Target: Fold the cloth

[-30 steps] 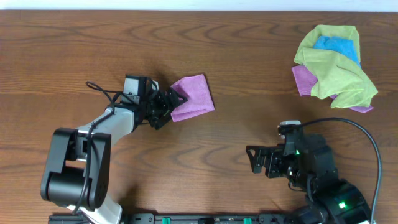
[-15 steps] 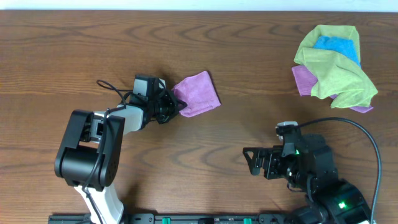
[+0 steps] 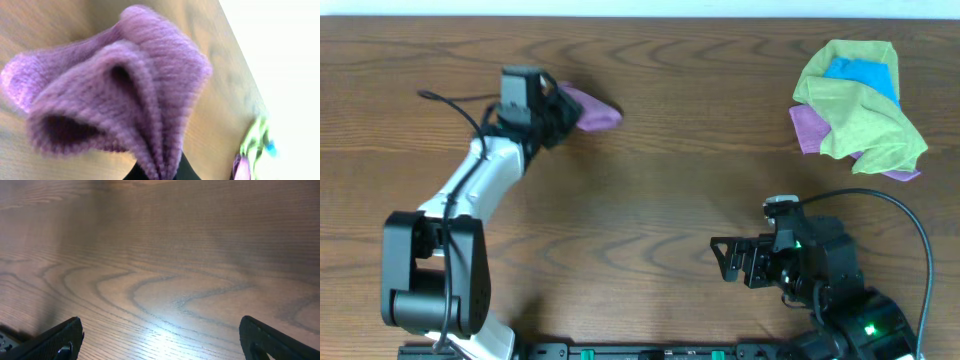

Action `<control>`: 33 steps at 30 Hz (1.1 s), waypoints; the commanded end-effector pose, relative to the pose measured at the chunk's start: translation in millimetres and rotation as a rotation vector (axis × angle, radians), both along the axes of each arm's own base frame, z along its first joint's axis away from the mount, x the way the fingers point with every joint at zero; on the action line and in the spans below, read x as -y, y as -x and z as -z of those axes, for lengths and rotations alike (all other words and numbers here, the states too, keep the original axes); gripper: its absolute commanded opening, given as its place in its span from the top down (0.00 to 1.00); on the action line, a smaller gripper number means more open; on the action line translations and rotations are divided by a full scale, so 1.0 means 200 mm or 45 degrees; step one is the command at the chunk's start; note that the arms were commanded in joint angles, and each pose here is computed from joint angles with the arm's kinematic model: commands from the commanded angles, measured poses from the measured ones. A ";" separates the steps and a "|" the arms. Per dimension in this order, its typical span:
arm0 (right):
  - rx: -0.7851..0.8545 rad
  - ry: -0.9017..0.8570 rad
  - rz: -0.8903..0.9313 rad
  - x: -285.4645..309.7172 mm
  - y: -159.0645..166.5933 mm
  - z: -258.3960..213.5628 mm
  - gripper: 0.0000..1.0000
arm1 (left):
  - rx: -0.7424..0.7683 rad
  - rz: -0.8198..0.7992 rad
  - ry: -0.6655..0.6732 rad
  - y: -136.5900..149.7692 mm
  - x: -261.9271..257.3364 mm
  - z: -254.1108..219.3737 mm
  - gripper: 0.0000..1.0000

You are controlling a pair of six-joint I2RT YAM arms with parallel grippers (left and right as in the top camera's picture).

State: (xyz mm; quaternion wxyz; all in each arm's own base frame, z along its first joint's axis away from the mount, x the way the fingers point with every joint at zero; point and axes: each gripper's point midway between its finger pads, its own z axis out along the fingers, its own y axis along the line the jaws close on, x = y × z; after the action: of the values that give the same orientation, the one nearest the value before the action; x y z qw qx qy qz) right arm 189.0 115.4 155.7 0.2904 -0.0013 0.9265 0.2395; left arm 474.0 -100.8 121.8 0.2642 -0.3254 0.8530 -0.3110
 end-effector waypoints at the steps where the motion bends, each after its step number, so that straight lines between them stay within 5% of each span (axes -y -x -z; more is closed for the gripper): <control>1: -0.012 -0.016 0.020 0.01 0.00 0.00 0.01 | 0.123 -0.188 -0.187 -0.15 -0.21 -0.17 0.94; 9: -0.012 -0.016 0.020 0.01 0.00 0.00 0.01 | 0.235 -0.413 -0.307 -0.28 -0.50 -0.28 0.94; 23: -0.012 -0.016 0.021 0.01 0.00 0.00 0.01 | 0.265 -0.496 -0.297 -0.46 -0.69 0.00 0.94; 33: -0.012 -0.016 0.021 0.01 0.00 0.00 0.01 | 0.134 -0.483 -0.321 -0.44 -0.70 0.24 0.94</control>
State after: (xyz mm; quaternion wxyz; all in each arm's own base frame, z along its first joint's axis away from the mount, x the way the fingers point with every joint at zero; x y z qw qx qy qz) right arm 189.1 115.5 155.8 0.2904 -0.0014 0.9264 0.2397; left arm 558.6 32.6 73.8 0.3972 -0.4289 0.7921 -0.1759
